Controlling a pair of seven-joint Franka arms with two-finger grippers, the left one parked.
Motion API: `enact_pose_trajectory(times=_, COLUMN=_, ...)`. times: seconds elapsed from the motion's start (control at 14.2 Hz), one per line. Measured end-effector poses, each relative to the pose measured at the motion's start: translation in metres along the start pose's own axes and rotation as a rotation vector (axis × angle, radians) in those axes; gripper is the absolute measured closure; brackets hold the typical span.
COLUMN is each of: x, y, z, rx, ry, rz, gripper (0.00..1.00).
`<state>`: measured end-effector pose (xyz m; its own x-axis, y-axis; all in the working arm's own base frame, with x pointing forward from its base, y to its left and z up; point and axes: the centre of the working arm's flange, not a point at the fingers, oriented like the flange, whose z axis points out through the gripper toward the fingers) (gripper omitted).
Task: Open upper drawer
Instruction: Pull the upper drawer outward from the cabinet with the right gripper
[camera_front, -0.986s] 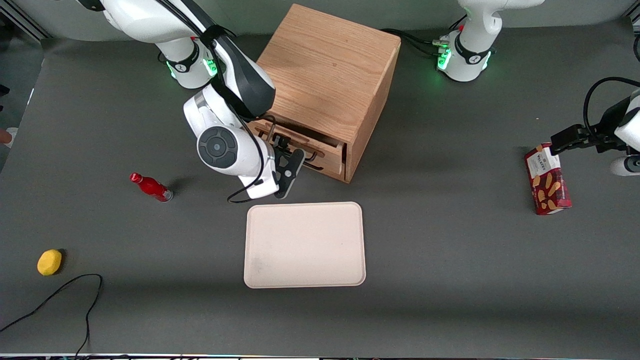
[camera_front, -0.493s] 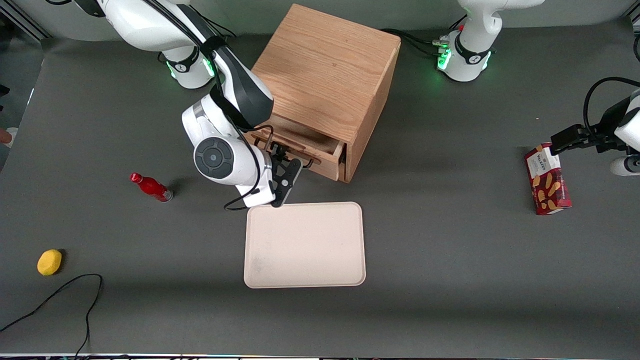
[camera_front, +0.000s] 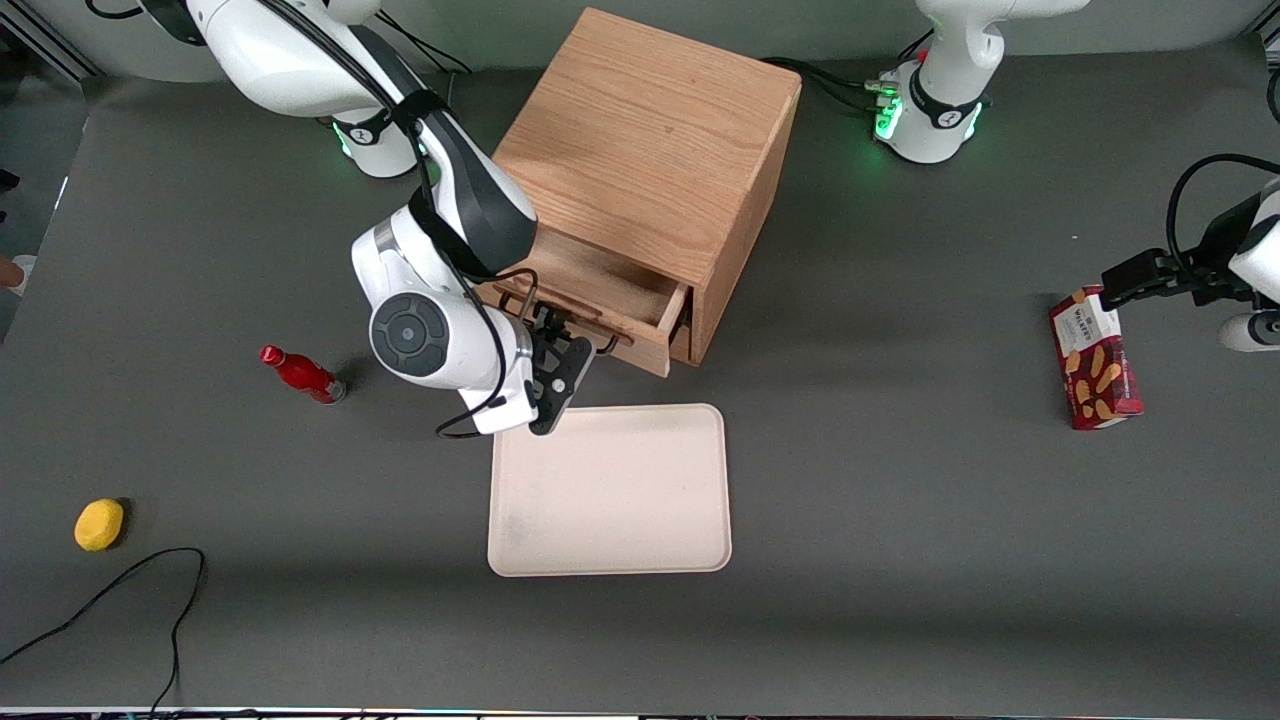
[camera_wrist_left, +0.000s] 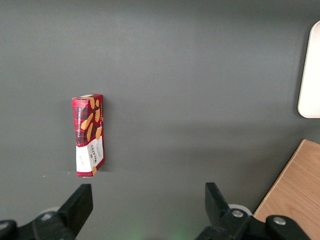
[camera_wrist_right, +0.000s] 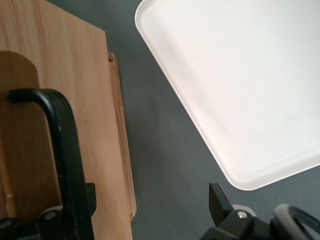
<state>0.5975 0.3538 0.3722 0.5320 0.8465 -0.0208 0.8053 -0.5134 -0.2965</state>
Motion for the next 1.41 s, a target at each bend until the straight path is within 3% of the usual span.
enact_pose_trajectory(times=0.49, x=-0.004, y=0.021, z=-0.02, rx=-0.017, ry=0.04, rz=0.005, gripper=0.0)
enact_pose_trajectory(times=1.41, x=-0.002, y=0.04, z=-0.023, rx=-0.033, ry=0.053, rz=0.002, gripper=0.0)
